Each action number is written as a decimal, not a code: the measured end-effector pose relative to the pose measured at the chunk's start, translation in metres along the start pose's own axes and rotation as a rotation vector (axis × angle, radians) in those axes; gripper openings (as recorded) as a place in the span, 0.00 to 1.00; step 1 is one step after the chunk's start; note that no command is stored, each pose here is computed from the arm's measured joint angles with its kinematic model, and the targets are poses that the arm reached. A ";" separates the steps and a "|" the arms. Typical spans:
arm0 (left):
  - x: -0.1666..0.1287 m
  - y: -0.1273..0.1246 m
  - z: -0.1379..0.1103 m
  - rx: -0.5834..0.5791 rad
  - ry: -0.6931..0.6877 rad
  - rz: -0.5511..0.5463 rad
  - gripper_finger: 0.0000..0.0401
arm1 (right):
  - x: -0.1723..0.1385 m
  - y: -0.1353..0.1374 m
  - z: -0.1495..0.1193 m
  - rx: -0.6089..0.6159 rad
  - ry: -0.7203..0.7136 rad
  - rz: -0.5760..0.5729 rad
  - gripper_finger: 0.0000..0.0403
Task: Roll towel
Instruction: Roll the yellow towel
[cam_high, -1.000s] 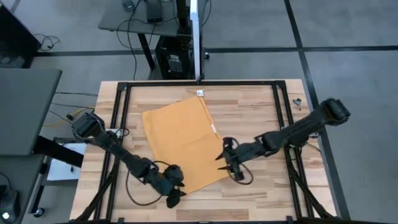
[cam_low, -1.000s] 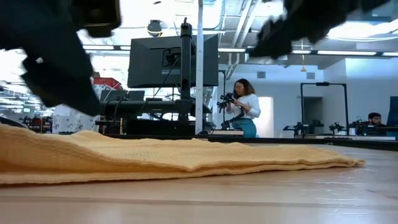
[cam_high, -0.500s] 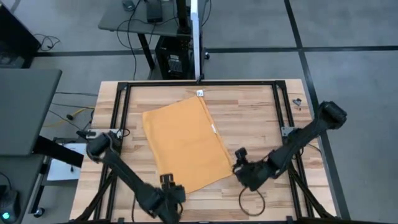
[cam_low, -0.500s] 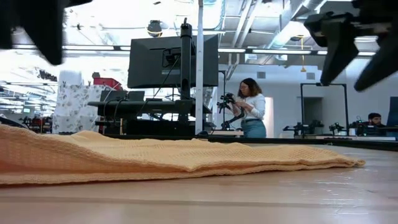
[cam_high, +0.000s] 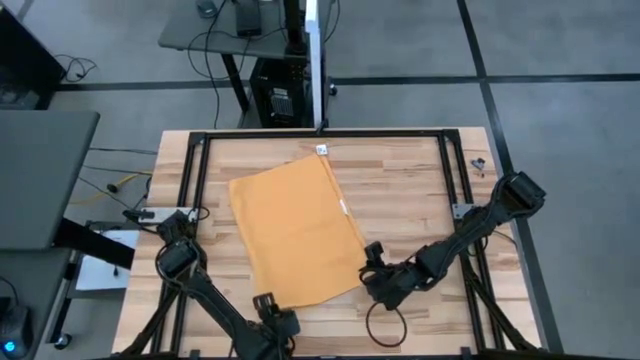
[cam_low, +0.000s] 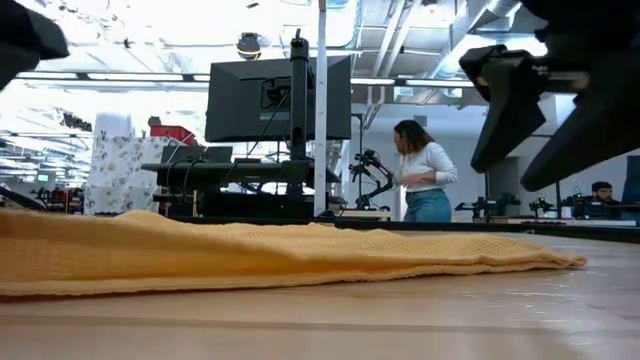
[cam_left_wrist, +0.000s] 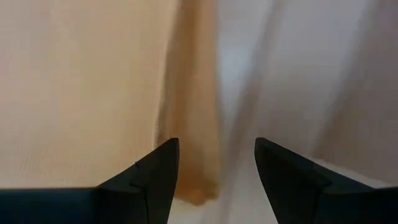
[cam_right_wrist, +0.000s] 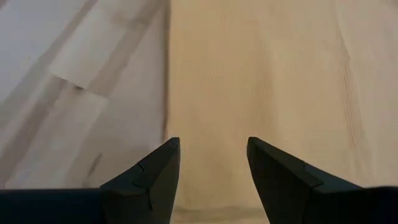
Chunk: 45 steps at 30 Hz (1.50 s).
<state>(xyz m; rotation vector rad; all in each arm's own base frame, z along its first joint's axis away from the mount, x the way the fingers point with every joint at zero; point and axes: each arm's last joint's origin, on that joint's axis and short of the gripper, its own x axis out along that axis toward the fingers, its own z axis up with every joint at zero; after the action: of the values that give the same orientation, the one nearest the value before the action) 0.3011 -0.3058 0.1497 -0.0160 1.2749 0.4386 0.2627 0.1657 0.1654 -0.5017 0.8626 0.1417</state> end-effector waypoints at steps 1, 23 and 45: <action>0.000 0.001 -0.001 -0.007 0.007 0.013 0.48 | 0.001 -0.001 0.000 0.002 0.006 -0.003 0.45; -0.025 0.000 -0.011 0.004 -0.125 0.093 0.48 | 0.008 -0.017 -0.004 0.126 0.045 -0.031 0.45; 0.017 0.000 -0.024 -0.023 -0.048 0.035 0.48 | 0.041 0.024 -0.025 0.035 0.063 0.006 0.45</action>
<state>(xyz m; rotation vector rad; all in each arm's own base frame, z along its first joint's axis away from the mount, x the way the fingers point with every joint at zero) 0.2826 -0.3067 0.1270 -0.0029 1.2245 0.4817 0.2641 0.1713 0.1117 -0.4726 0.9269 0.1169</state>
